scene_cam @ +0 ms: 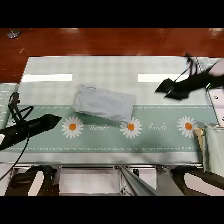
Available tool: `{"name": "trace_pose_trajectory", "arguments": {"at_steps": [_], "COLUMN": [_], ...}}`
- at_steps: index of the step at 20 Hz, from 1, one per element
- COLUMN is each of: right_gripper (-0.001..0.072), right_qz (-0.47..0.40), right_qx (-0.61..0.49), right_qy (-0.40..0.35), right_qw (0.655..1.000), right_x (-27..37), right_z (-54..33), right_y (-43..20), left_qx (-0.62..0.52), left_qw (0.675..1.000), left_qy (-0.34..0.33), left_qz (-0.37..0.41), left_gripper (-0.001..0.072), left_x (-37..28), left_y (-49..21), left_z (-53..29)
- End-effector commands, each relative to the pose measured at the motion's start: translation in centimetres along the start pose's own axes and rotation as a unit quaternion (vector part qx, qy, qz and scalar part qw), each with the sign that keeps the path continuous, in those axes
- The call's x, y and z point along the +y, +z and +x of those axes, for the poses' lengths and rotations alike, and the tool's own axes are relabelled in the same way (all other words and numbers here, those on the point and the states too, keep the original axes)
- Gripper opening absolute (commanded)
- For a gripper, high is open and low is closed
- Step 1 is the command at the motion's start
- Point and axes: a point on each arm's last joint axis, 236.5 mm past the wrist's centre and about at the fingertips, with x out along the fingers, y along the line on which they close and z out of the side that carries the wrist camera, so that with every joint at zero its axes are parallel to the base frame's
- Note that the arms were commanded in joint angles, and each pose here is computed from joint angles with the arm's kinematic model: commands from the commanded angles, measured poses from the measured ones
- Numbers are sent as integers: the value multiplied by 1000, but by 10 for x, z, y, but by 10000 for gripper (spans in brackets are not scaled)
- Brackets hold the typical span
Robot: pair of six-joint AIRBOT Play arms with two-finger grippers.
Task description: Fold the shirts.
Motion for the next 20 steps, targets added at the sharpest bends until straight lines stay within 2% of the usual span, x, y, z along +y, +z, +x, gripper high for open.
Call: {"name": "trace_pose_trajectory", "arguments": {"at_steps": [1,9,10,11,12,13,16,20], "right_gripper": [628,626,578,457,272,25,26,26], "right_qz": [60,18,13,8,-8,-45,-141,-235], "right_qx": [28,150,156,161,166,170,151,30], "right_qy": [22,75,82,91,101,117,134,57], "right_qw": [998,986,984,983,981,977,969,970], "right_x": [-10,60,70,80,91,103,141,180], "right_z": [70,145,151,154,154,151,118,34], "right_y": [-48,-60,-60,-60,-60,-61,-38,39], "left_qx": [13,18,18,18,18,16,10,10], "left_qw": [1000,1000,1000,1000,1000,1000,1000,1000], "left_qy": [6,7,7,7,7,8,9,9], "left_qz": [-7,-17,-17,-17,-17,-17,-16,-17], "left_gripper": [23,24,24,24,23,23,24,24], "left_x": [6,9,9,9,9,10,10,10], "left_y": [-3,-3,-3,-3,-3,-2,1,1], "left_z": [7,11,11,11,11,11,11,11]}}
